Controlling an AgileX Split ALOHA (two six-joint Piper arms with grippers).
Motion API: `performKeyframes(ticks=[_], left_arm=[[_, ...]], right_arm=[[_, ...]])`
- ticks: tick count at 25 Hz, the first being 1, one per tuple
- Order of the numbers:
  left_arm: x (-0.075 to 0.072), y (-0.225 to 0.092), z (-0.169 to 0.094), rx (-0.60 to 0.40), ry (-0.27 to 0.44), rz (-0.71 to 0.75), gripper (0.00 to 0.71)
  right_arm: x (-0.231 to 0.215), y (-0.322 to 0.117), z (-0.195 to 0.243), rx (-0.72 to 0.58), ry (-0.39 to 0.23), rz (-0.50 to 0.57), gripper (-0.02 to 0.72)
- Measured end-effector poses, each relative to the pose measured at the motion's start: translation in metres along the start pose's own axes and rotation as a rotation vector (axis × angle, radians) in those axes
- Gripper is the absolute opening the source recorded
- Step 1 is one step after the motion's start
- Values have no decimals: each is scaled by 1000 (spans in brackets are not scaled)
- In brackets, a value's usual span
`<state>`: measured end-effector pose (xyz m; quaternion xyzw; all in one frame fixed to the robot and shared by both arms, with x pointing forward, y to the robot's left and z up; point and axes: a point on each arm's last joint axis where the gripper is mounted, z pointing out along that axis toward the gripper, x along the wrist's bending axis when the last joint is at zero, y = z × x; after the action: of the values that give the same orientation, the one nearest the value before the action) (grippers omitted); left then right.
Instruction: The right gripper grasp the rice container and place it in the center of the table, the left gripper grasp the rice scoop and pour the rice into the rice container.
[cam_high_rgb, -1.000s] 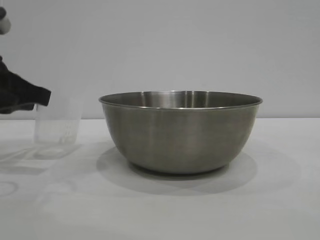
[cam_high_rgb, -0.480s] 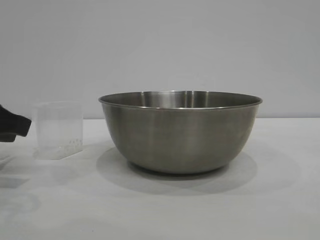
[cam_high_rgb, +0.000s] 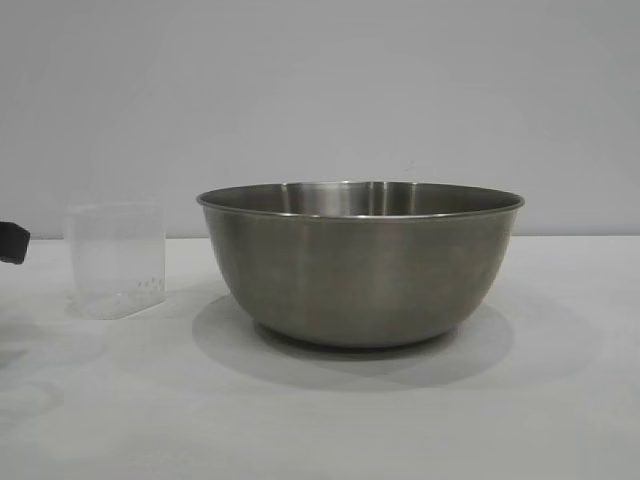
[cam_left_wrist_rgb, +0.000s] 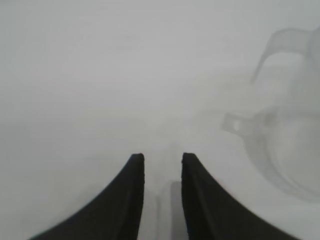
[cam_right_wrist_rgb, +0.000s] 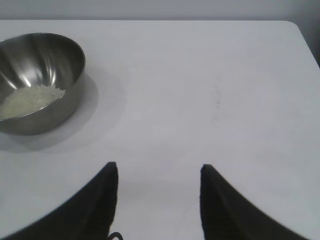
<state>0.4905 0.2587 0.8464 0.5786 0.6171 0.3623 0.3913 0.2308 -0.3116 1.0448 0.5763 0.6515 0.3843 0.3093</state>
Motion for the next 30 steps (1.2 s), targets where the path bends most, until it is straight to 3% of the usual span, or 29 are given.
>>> performKeyframes(ticks=[6, 9, 15, 23, 30], left_arm=[[40, 7, 4, -7, -23, -71, 150], [48, 19, 0, -50, -31, -64, 150], [40, 65, -22, -222, -87, 36, 150], [35, 122, -87, -300, -52, 142, 150], [36, 133, -159, -247, 7, 210, 150]], right_arm=[[0, 0, 0, 0, 0, 0, 363], [0, 0, 0, 0, 0, 0, 363], [0, 0, 0, 0, 0, 0, 363], [0, 0, 0, 0, 0, 0, 363], [0, 0, 0, 0, 0, 0, 363]])
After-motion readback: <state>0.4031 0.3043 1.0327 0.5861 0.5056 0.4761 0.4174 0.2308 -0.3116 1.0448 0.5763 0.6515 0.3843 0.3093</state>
